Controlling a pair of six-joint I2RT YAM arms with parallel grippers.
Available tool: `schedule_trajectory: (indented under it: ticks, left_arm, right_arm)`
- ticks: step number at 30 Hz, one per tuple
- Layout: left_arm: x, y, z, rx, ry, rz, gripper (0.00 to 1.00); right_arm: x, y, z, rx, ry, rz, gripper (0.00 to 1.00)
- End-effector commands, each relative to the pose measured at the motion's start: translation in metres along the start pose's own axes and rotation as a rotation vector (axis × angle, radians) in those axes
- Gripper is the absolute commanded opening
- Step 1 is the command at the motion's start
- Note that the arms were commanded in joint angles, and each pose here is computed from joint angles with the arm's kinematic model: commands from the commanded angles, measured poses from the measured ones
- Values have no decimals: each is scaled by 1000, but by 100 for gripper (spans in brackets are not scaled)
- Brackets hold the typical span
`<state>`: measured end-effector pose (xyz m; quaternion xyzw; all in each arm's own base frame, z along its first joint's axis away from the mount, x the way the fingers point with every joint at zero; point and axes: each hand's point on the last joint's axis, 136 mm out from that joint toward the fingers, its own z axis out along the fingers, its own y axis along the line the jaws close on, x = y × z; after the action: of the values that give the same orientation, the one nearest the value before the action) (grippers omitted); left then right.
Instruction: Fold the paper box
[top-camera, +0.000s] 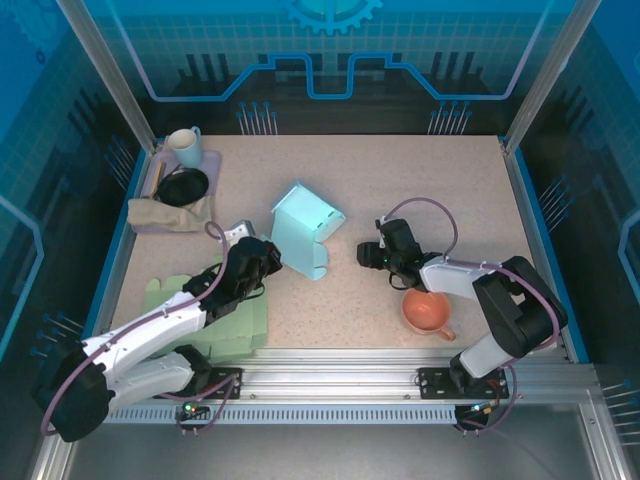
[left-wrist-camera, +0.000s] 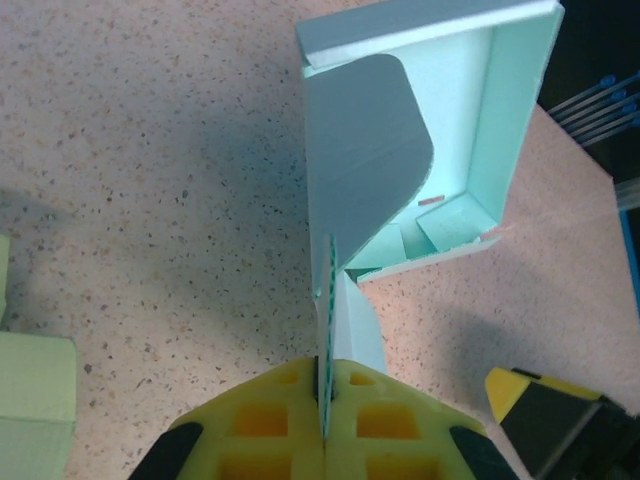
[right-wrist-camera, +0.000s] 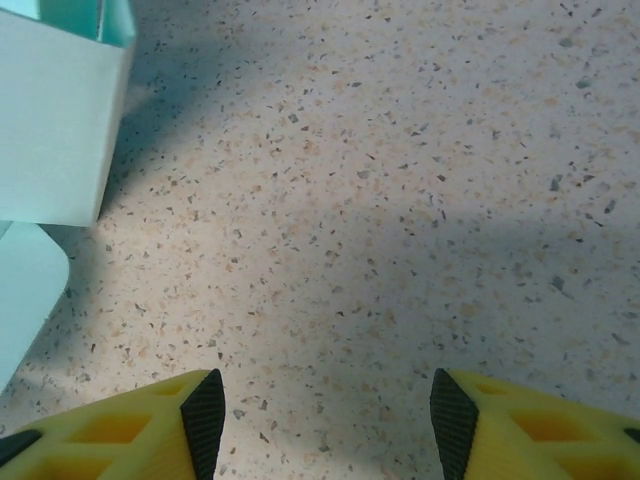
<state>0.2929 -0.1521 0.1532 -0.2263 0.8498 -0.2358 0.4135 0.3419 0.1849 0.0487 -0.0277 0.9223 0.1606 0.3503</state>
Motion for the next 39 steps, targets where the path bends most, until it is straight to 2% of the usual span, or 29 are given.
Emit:
schedule_trajectory:
  ticks: [1,5,9,14,17,21,24,28,32,39]
  left_arm:
    - [-22,-31,-9,19,2,221,0]
    - [-51,-54,-18,-60,10,499,0]
    - [-67,-88,-25,-49,77,730,0]
    - [-62,-110,-28,-31,238,937,0]
    - [-62,-117,-33,-57,273,1036,0]
    - [-45,-133,-40,-58,291,1248,0]
    - [-15,-136,-40,-65,341,1487,0]
    - [11,-127,-33,-143,451,1696,0]
    - [24,-121,-30,-186,554,1769,0]
    - [47,-136,-25,-10,563,1811,1]
  right_arm:
    - [-28,13,-13,-12,-75,-58,59]
    - [-55,8,-44,56,-143,-104,59]
    - [-76,4,-82,90,-219,-86,60]
    - [-90,-6,-128,95,-351,-7,61]
    - [-98,-19,-150,134,-406,28,61]
    - [-105,-30,-170,131,-448,86,62]
    - [-107,-35,-174,126,-452,119,62]
    - [-106,-38,-169,126,-441,142,62]
    - [-103,-39,-150,116,-392,147,62]
    - [-85,-40,-101,97,-258,168,62]
